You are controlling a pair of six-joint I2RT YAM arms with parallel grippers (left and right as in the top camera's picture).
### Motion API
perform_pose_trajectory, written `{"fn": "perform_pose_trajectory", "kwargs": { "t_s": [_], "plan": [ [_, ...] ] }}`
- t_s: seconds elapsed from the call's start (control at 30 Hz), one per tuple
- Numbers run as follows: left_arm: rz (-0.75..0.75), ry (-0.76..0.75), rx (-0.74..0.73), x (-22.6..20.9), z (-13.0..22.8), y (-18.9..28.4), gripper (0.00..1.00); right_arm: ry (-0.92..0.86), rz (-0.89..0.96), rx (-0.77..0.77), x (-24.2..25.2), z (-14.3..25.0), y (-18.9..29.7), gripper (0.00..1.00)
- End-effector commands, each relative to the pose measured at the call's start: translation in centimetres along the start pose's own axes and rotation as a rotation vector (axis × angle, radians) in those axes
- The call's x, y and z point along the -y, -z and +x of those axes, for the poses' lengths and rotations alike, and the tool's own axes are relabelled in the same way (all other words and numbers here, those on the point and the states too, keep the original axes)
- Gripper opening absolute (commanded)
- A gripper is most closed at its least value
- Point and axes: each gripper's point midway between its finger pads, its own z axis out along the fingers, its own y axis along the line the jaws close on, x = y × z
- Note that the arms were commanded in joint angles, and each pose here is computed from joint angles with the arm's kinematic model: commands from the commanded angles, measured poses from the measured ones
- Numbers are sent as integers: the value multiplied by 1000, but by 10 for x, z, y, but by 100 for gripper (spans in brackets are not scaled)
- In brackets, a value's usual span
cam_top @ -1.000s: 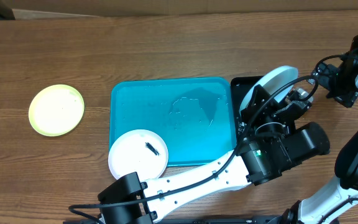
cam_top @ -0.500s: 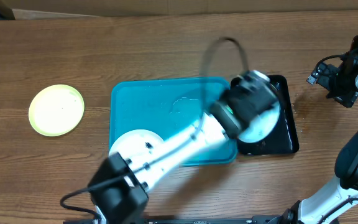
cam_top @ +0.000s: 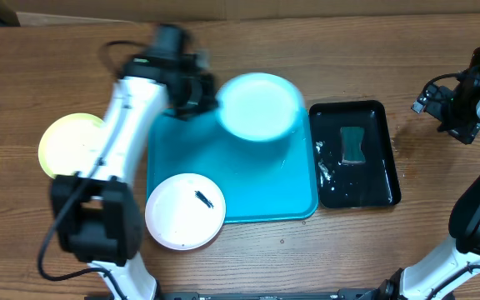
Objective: Clean dirty plates on tray and stack at the side
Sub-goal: 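Carry the light blue plate left and set it on the yellow plate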
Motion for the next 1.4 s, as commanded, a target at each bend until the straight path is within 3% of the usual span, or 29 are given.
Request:
{"fn": "perform_pose_trajectory", "kwargs": {
  "t_s": [0.0,0.23,0.5,0.83,1.1,1.13,1.2,1.23,1.27,1.37],
  "plan": [
    [38,105,20,-41,-18,28,4,-3,-11,37,-3,-11,10,100],
    [-233,397,140,-180,-31,88,4,-3,-11,37,-3,-11,10,100],
    [-496,705,239,-297,-4,153,4,-3,-11,37,-3,-11,10,100],
    [-572,898,308,-351,19,190,4,-3,-11,37,-3,-11,10,100],
    [-582,889,324,-352,15,188,6,-3,-11,37,-3,-11,10,100],
    [-582,888,325,-352,15,187,16,-3,-11,37,-3,-11,10,100],
    [-577,886,323,-351,14,186,66,-3,-11,37,-3,-11,10,100],
    [-572,885,319,-350,15,185,77,-3,-11,37,-3,-11,10,100],
    [-563,879,314,-348,14,184,83,-3,-11,37,-3,-11,10,100],
    [-498,837,293,-337,10,177,87,-3,-11,37,-3,-11,10,100]
  ]
}}
